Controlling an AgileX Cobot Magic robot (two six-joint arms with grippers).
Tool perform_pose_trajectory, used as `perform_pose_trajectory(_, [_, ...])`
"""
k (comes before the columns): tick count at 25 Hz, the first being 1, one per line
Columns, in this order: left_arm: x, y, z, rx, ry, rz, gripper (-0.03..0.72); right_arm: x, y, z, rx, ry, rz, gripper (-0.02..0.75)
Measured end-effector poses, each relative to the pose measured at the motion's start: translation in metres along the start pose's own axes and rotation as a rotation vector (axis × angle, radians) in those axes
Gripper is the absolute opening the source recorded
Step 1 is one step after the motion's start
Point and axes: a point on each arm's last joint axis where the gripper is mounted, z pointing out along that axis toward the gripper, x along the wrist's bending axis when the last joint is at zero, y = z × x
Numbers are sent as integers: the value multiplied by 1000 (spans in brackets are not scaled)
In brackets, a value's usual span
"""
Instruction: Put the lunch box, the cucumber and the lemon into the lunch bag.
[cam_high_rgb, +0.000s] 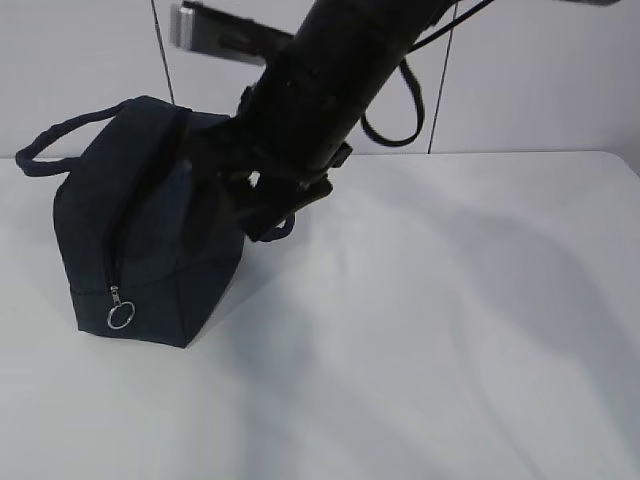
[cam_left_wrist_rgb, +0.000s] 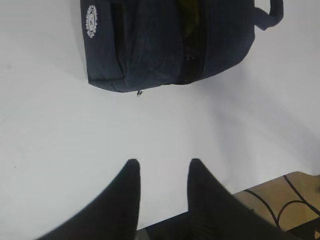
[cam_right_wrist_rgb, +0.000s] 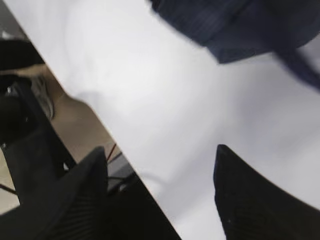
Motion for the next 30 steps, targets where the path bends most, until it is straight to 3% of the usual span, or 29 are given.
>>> perform_pose_trajectory(4, [0, -2, -4, -11, 22, 13, 231, 19, -9, 24, -28, -50, -57, 481])
perform_pose_trajectory(15, [2, -2, -4, -9, 38, 18, 232, 37, -62, 60, -358, -223, -127, 480])
perform_pose_trajectory(22, [4, -3, -4, -6, 62, 26, 232, 55, -90, 98, -523, -294, -281, 480])
perform_pose_trajectory(30, [4, -3, -4, -6, 62, 26, 232, 30, -83, 145, -600, -357, -200, 480])
